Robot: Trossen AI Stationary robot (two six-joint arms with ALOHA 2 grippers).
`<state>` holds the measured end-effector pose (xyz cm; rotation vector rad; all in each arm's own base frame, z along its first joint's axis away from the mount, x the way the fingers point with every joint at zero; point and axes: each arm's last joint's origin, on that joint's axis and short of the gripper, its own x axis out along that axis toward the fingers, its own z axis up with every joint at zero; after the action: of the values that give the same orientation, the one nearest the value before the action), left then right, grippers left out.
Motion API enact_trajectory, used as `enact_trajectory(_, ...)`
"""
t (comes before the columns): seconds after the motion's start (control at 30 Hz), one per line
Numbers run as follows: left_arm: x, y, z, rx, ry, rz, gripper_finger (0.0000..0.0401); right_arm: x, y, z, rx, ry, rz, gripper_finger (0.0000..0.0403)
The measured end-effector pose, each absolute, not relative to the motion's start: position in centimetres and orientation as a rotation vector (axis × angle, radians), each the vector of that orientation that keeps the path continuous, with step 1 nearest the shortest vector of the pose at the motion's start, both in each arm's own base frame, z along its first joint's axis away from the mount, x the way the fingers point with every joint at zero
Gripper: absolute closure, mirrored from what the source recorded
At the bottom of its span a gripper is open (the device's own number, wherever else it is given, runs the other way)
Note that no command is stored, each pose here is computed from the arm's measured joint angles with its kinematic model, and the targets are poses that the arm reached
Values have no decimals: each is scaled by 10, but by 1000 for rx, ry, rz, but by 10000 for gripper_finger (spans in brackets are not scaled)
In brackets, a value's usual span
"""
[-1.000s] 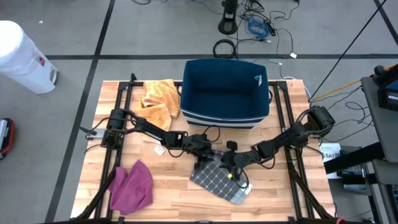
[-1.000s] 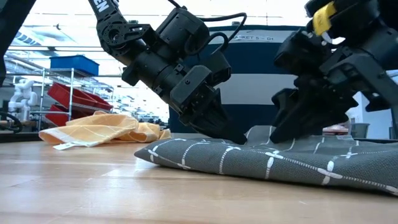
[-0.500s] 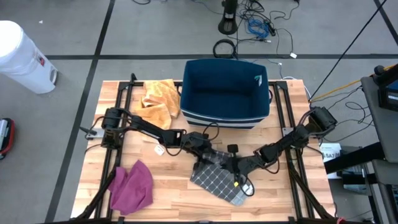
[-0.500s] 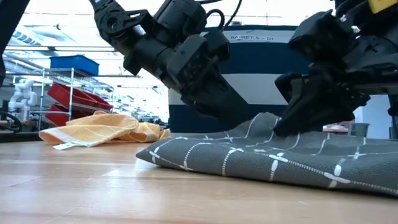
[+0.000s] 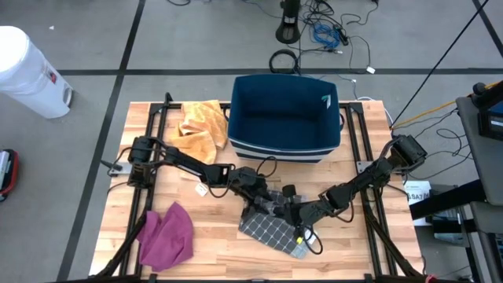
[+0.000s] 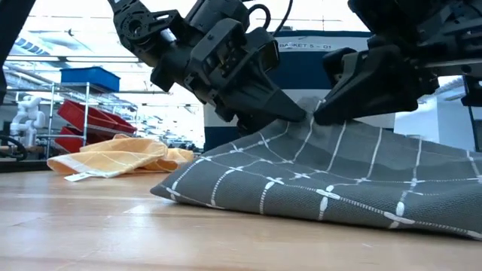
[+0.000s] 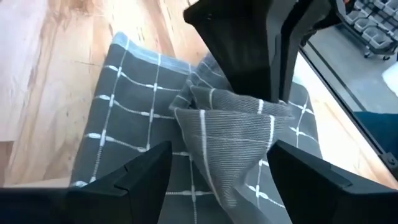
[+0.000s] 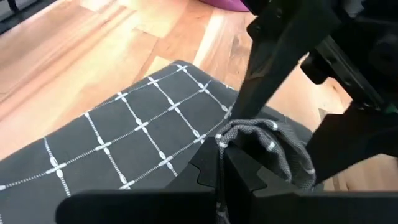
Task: Fold towel
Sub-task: Fold the gray patterned towel
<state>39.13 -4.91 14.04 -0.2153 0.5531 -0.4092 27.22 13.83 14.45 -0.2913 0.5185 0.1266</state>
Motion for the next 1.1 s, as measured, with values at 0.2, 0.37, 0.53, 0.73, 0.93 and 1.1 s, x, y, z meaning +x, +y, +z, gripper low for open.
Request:
enact_trajectory(0.2, 391, -52, 140, -198, 552, -410, 169, 271, 138, 143, -271, 537, 118, 403)
enact_trajectory(0.37, 391, -52, 140, -140, 538, -439, 270, 271, 138, 143, -247, 542, 105, 397)
enact_trajectory(0.53, 390, -55, 140, -76, 524, -485, 381, 270, 136, 143, -250, 557, 65, 383)
enact_trajectory(0.73, 388, -61, 138, -37, 546, -510, 396, 249, 130, 152, -236, 630, -157, 341)
enact_trajectory(0.93, 388, -61, 138, -27, 544, -516, 398, 228, 125, 164, -90, 677, -275, 311)
enact_trajectory(1.1, 389, -61, 139, -15, 524, -518, 399, 226, 127, 156, 9, 757, -206, 311)
